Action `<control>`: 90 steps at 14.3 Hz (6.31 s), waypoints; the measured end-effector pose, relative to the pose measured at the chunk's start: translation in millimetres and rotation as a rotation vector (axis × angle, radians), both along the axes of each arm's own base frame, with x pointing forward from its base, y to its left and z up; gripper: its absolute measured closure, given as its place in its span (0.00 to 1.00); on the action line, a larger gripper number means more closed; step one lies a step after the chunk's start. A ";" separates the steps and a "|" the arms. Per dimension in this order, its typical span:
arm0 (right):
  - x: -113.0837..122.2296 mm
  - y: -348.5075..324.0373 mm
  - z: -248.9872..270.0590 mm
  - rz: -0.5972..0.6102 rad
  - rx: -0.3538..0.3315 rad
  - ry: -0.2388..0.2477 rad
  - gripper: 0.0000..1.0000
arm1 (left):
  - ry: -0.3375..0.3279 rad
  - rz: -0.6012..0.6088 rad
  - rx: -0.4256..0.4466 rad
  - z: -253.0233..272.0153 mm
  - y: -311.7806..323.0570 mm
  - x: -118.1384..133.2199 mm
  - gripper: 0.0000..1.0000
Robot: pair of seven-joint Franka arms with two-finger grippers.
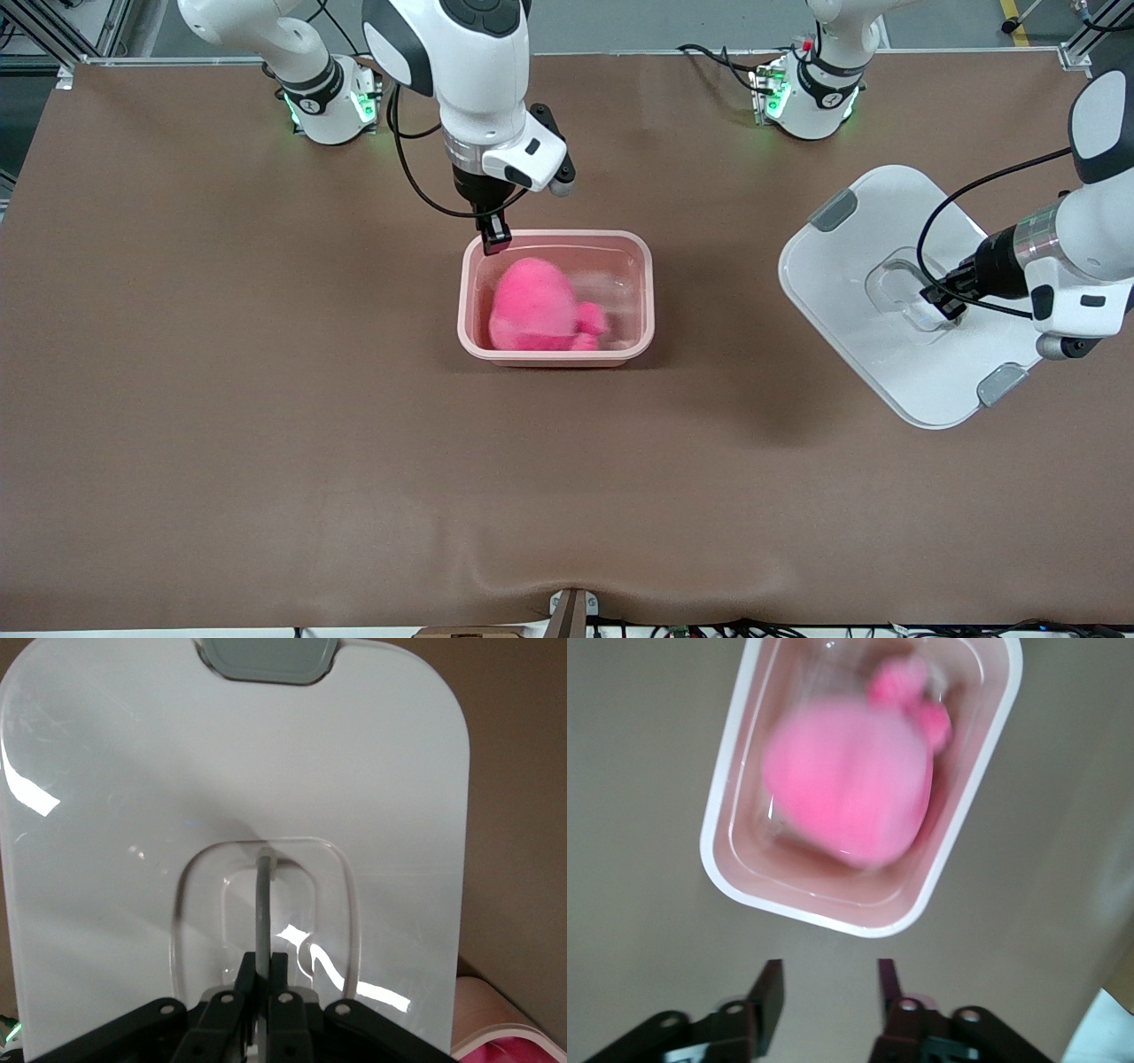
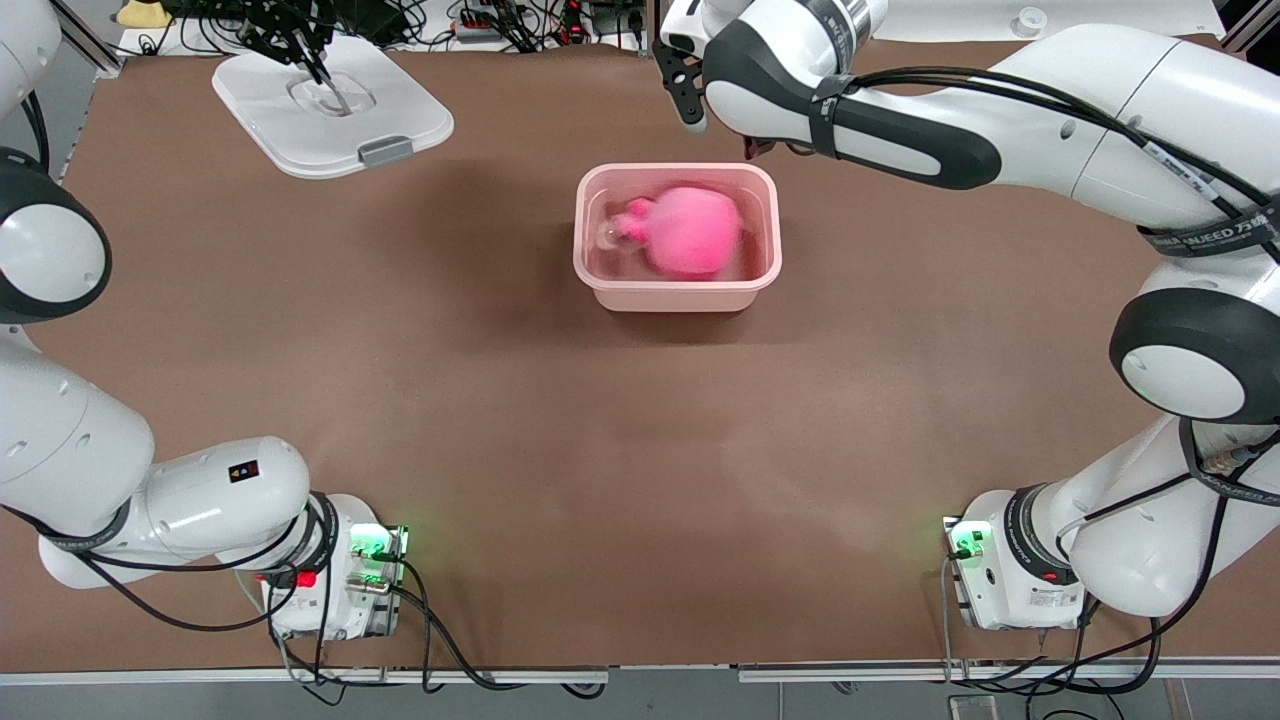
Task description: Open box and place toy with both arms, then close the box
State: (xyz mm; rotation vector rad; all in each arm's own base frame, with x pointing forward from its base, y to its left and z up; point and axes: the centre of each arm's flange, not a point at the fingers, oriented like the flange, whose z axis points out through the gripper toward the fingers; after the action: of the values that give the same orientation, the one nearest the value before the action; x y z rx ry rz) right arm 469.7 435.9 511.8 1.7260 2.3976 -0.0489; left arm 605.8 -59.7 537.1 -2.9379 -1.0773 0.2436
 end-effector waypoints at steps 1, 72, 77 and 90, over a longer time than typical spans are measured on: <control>1.3 -1.0 0.9 -0.001 -0.002 -0.006 0.34 | 0.000 0.000 0.000 0.0 -0.2 -0.1 0.93; 72.4 -490.4 135.0 -1.916 0.189 0.000 0.00 | -0.362 0.796 0.060 -194.6 -503.6 -185.0 0.93; 74.8 -490.6 136.8 -1.928 0.208 -0.018 0.00 | -0.374 0.751 0.076 -191.1 -497.1 -179.8 0.56; 77.2 -476.6 137.4 -1.924 0.217 -0.025 0.00 | -0.228 0.403 0.101 3.5 -292.6 -76.0 0.00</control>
State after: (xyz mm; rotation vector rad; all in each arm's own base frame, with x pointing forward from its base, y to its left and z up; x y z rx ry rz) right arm 546.9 -40.6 649.2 3.1520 -0.0555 -0.0157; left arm 529.9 -352.2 540.6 -2.6808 -1.6545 -0.1484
